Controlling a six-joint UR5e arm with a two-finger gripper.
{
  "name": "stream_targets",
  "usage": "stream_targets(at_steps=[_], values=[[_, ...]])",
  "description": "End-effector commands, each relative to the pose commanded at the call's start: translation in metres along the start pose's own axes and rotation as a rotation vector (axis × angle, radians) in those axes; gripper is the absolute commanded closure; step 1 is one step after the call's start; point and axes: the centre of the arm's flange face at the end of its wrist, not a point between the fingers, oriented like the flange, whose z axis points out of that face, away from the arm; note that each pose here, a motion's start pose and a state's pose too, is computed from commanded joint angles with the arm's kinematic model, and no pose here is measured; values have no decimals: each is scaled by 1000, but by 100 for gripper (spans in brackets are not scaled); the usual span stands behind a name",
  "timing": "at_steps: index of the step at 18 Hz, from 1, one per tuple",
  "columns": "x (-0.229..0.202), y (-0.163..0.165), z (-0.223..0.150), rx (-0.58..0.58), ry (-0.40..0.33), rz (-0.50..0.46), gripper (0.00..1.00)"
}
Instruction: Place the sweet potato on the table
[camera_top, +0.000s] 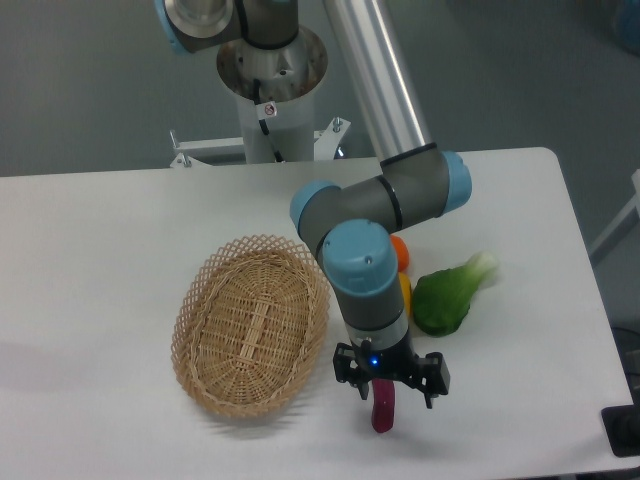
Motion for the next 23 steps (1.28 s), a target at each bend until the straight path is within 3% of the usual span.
stream_targets(at_steps=[6, 7, 9, 13, 18, 20, 23], values=[[-77, 4, -81, 98, -93, -69, 0], [-89, 8, -89, 103, -108, -66, 0], [-114, 23, -99, 71, -123, 28, 0], [-145, 50, -118, 14, -65, 126, 0], [-182, 92, -150, -20, 54, 329, 0], [-191, 108, -146, -52, 94, 398, 0], [-204, 128, -157, -85, 121, 500, 0]])
